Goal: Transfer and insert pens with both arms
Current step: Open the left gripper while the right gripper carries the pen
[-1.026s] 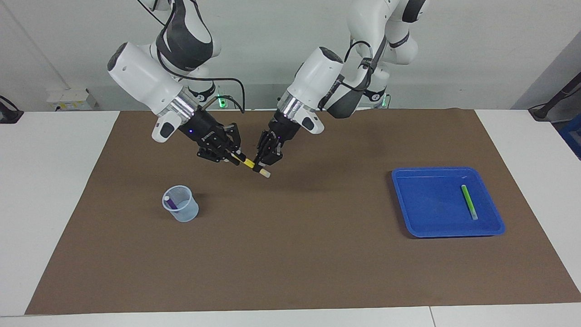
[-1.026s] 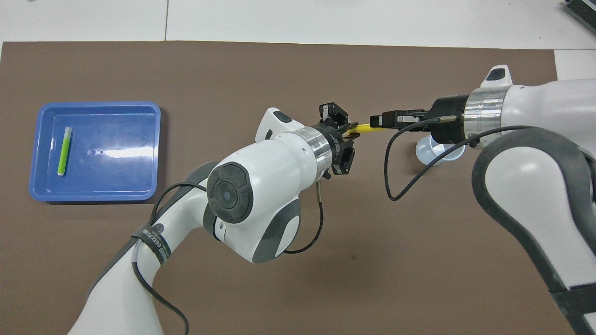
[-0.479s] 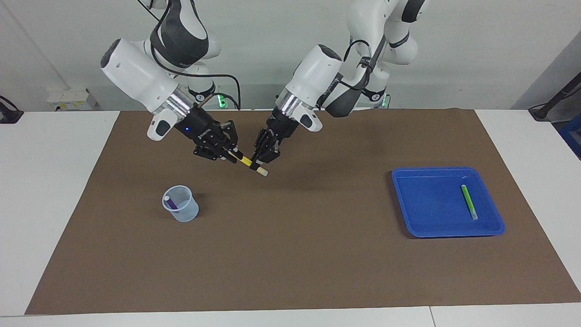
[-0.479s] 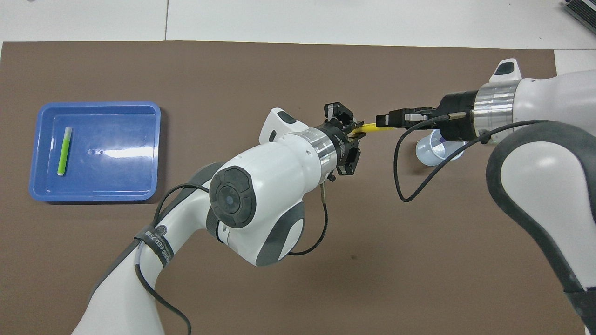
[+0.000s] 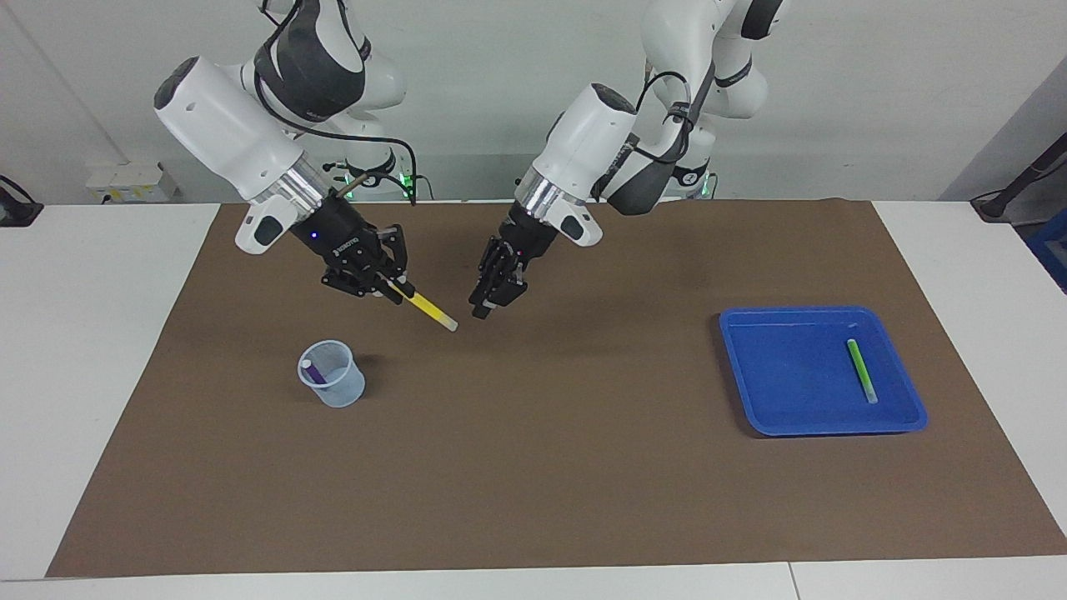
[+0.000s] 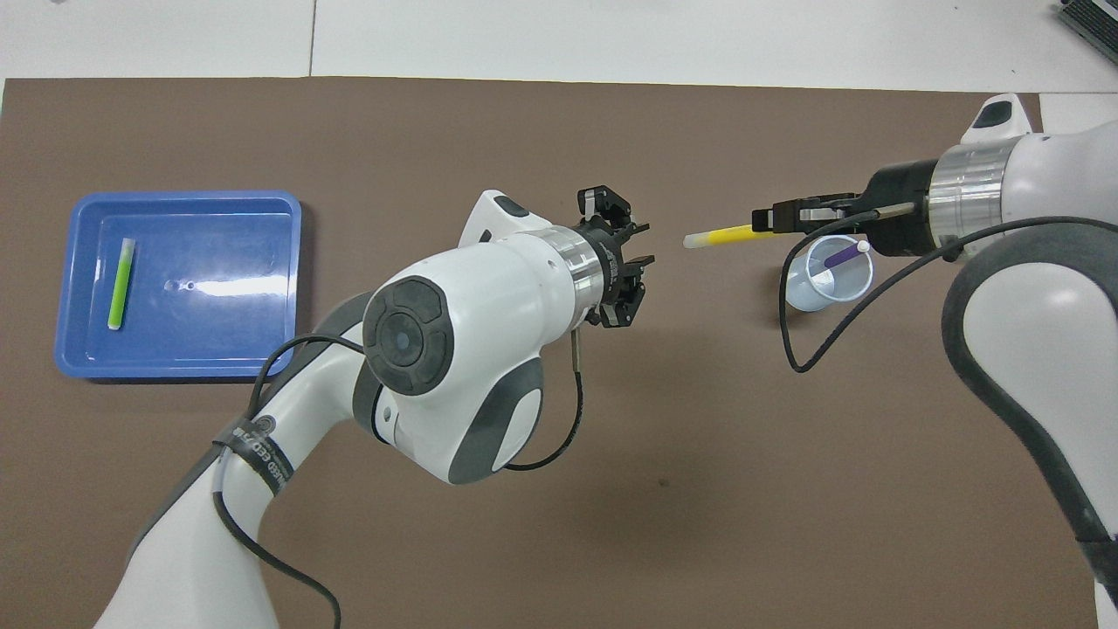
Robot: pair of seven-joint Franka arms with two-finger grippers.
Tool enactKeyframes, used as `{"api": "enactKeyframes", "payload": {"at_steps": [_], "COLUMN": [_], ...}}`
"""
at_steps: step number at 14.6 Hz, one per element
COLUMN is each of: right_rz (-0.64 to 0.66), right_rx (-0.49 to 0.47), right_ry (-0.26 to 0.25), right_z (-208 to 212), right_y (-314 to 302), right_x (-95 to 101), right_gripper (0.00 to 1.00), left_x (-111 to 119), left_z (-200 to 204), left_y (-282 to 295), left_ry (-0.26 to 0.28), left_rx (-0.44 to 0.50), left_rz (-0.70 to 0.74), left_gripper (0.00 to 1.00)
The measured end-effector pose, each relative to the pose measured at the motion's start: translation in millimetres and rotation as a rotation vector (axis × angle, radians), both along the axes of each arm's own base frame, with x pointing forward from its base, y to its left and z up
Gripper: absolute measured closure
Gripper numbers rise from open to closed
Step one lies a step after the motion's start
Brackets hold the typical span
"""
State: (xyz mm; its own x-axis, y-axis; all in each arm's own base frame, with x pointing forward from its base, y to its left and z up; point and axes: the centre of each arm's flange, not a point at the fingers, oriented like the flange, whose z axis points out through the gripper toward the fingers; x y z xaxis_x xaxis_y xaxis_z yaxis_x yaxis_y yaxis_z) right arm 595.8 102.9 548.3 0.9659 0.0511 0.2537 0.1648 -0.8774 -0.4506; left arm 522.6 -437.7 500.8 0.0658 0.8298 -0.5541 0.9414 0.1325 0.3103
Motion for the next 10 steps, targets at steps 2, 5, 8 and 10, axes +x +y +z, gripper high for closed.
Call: {"api": "enactKeyframes", "payload": {"at_steps": [2,5,8,10], "right_rz": [0.026,0.066,0.076,0.083], "right_rx": [-0.086,-0.266,-0.366,-0.395], "right_ry": [0.007,0.006,0.021,0.041], "right_z": [1.1,-3.7,-13.5,-25.0], "right_y": [-10.2,-26.9,-53.1,-69.9], "right_x": [-0.6,-0.3,3.1,5.5], "right_gripper": [0.81,0.81,0.81,0.81], "left_x": [9.7,28.6,42.4,46.3], "left_z": [0.3,-1.5,-0.7,-1.9], "left_y": [21.5,64.2,96.5,111.1], "left_ry": [0.008,-0.015,-0.041,-0.07], "left_rx": [0.068,0.19,0.253,0.299], "left_rz": [-0.054,-0.21,-0.304,-0.411], "left_gripper": [0.66,0.65,0.64,0.64]}}
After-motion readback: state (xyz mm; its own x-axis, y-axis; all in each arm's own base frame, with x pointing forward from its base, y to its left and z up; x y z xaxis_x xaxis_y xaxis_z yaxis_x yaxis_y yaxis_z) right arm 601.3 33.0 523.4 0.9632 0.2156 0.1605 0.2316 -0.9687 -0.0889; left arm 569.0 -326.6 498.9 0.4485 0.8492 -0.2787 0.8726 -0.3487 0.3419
